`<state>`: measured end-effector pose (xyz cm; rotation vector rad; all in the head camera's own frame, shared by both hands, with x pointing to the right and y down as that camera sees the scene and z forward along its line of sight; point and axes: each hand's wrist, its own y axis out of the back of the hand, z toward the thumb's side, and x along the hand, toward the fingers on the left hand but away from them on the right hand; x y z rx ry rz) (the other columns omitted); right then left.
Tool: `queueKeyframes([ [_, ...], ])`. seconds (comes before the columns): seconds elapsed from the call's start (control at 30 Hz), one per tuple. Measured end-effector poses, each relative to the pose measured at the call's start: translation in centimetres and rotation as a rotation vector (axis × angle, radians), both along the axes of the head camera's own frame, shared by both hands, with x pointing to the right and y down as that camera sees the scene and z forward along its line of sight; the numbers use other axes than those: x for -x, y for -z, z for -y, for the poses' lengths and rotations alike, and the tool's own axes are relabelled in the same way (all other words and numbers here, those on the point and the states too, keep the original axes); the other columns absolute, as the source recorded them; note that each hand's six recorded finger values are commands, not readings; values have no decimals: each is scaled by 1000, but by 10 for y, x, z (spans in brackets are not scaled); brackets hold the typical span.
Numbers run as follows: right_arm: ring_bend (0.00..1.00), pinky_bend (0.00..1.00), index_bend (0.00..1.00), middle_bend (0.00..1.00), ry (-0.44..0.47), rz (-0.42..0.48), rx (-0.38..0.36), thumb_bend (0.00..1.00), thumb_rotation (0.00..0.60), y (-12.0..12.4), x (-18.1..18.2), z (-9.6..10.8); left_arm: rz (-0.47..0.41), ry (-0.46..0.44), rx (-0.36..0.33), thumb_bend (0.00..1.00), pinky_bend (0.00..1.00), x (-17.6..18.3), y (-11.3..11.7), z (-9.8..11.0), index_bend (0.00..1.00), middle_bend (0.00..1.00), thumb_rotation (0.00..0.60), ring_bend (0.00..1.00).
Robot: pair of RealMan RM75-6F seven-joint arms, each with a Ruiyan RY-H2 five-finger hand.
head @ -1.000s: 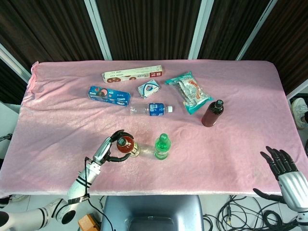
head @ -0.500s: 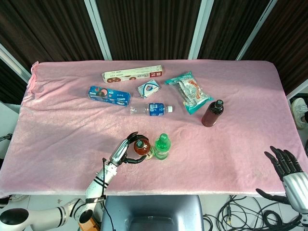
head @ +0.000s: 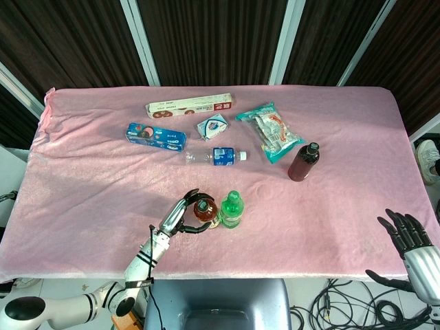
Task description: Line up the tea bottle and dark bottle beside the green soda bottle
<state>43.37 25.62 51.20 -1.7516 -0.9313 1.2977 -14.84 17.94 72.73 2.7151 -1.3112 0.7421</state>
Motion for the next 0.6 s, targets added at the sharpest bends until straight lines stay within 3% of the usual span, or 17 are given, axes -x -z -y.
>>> queueKeyframes([
  [0.17, 0, 0, 0, 0, 5, -1, 5, 191, 600, -1, 1, 0, 7, 2, 13, 484, 60, 3, -4, -1, 747, 765, 600, 392],
  [0.37, 0, 0, 0, 0, 3, 0, 3, 191, 600, -1, 1, 0, 1, 8, 6, 425, 57, 4, -5, -1, 608, 656, 600, 326],
  [0.5, 0, 0, 0, 0, 2, -1, 0, 190, 600, -1, 1, 1, -17, 12, 7, 344, 30, 5, -4, -1, 348, 549, 600, 237],
  [0.6, 0, 0, 0, 0, 5, 2, -1, 190, 600, -1, 2, 1, -35, 10, 12, 304, 12, 6, -4, -1, 155, 411, 600, 141],
])
